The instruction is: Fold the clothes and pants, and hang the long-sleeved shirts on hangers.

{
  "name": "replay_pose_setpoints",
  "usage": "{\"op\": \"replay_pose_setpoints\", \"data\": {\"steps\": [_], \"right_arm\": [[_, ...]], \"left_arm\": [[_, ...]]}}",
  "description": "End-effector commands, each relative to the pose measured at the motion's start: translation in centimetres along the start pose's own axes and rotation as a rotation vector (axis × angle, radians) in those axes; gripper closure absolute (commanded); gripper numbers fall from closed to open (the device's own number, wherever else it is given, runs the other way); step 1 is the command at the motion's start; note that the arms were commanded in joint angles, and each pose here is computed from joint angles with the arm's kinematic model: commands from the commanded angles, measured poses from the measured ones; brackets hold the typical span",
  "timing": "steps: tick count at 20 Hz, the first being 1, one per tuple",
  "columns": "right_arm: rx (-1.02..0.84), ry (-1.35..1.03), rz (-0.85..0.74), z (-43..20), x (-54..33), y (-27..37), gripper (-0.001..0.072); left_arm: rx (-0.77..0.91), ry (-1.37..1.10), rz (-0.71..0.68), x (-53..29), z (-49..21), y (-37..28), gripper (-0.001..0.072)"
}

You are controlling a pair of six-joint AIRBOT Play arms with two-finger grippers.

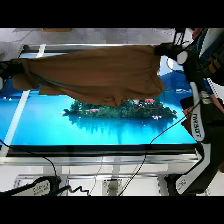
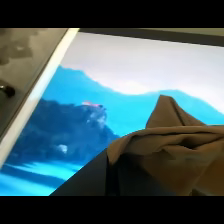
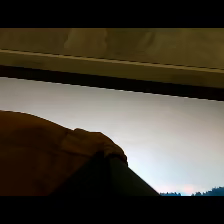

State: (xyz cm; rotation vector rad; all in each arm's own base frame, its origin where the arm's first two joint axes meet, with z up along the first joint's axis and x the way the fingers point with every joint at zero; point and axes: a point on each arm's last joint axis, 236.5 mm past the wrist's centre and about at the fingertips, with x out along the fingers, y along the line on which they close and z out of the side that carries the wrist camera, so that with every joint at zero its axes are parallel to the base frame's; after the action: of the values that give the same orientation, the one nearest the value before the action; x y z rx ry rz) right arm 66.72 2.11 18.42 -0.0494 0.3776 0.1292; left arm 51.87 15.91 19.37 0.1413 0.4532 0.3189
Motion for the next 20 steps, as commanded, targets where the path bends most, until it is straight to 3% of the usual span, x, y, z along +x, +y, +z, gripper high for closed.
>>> {"op": "replay_pose_setpoints", "data": {"steps": [1,4,10,15,20], "right_arm": [[-0.029,0.146,0.014,-0.9,-4.9,-0.4,0.0687],[-0.024,0.342,0.021,-6.9,-7.4,-0.7,0.0687],[-0.016,0.446,0.019,-16.6,-15.2,1.1,0.0687],[-0.04,0.451,0.035,-21.8,-25.4,3.6,0.0686],[-0.053,0.547,0.087,-26.4,-33.6,6.1,0.0686]], "left_arm": [[0.287,0.284,-0.024,-1.2,-5.9,0.6,0.0686],[0.572,0.567,-0.152,-2.8,-14.0,0.2,0.0687],[0.588,0.656,-0.219,-2.8,-19.8,-1.3,0.0687],[0.603,0.537,-0.329,-6.1,-16.6,-3.6,0.0687],[0.793,0.566,-0.443,-14.0,-21.6,-4.1,0.0686]]}}
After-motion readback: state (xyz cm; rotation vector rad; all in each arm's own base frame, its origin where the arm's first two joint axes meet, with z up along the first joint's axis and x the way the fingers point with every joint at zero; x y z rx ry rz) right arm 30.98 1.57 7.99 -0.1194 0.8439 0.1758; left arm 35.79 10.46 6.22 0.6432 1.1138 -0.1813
